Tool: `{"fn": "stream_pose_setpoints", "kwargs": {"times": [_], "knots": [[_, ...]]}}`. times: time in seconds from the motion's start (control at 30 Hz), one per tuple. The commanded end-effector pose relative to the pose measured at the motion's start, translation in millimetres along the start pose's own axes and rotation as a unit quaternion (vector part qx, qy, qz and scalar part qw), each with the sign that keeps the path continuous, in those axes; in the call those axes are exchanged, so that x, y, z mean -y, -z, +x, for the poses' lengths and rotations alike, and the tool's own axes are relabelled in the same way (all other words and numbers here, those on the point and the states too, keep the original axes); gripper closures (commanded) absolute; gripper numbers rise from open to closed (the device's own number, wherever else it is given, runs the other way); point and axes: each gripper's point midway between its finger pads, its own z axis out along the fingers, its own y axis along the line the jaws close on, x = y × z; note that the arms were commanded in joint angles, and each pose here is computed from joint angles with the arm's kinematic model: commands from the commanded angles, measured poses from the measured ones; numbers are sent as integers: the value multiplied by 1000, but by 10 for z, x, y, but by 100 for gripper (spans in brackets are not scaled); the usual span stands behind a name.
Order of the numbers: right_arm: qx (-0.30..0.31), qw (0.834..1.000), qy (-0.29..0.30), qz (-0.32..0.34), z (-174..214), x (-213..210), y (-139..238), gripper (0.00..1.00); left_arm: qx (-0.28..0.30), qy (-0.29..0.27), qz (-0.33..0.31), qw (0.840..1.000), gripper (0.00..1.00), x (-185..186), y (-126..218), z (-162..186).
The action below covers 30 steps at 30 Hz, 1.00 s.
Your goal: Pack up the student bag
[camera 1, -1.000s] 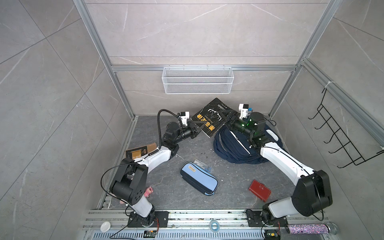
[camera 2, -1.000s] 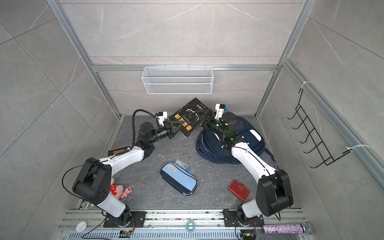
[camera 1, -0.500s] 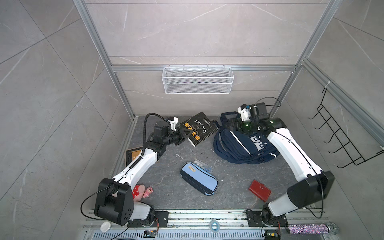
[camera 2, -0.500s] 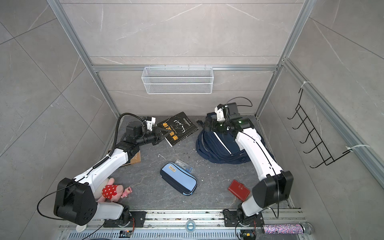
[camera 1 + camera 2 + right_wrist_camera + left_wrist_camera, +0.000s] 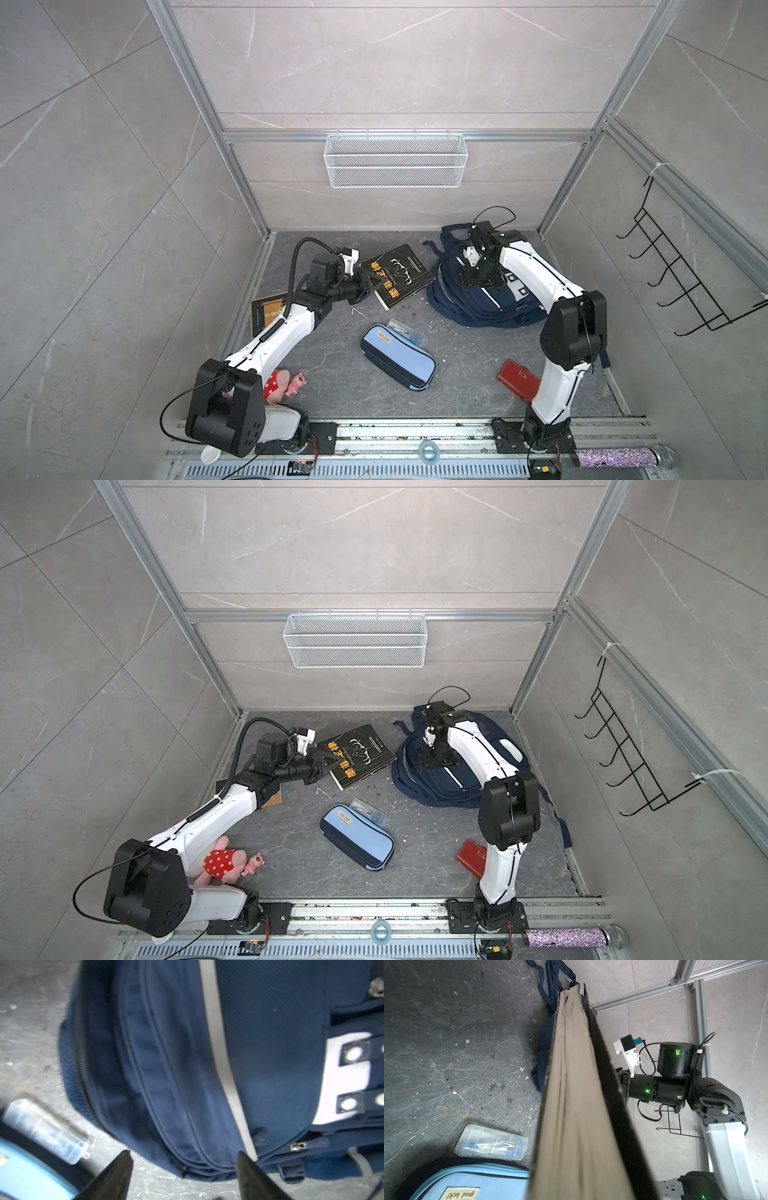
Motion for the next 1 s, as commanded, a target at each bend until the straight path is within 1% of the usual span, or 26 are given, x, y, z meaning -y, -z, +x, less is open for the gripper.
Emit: {"fn": "stream_pose_setpoints", "kwargs": {"times": [0.0,0.1,0.23,0.33,0.4,0.47,0.63,0.8,0.9,0.97], "knots": [[-13,1000,19,18,-71,2,-109,27,16,-63,61,996,100,419,174,-22],[-11,999,31,21,-169,-77,-169,31,15,-61,63,996,100,420,170,3],[-29,998,47,34,-209,-108,-355,38,17,-60,61,996,100,419,153,15],[-28,998,46,44,-265,-101,-423,41,16,-62,64,996,100,446,143,15],[-18,997,41,55,-310,-88,-423,47,16,-63,64,996,100,456,146,13],[-11,997,41,67,-350,-85,-419,52,16,-66,63,996,100,464,154,13],[-23,995,45,82,-343,-66,-532,54,15,-68,65,995,100,486,159,8],[-30,994,51,87,-352,-103,-628,61,13,-71,67,995,100,510,140,-17],[-41,994,53,89,-333,-112,-720,62,12,-72,68,995,100,524,128,-31],[-41,994,54,91,-333,-116,-735,67,12,-75,69,995,100,542,124,-43]]}}
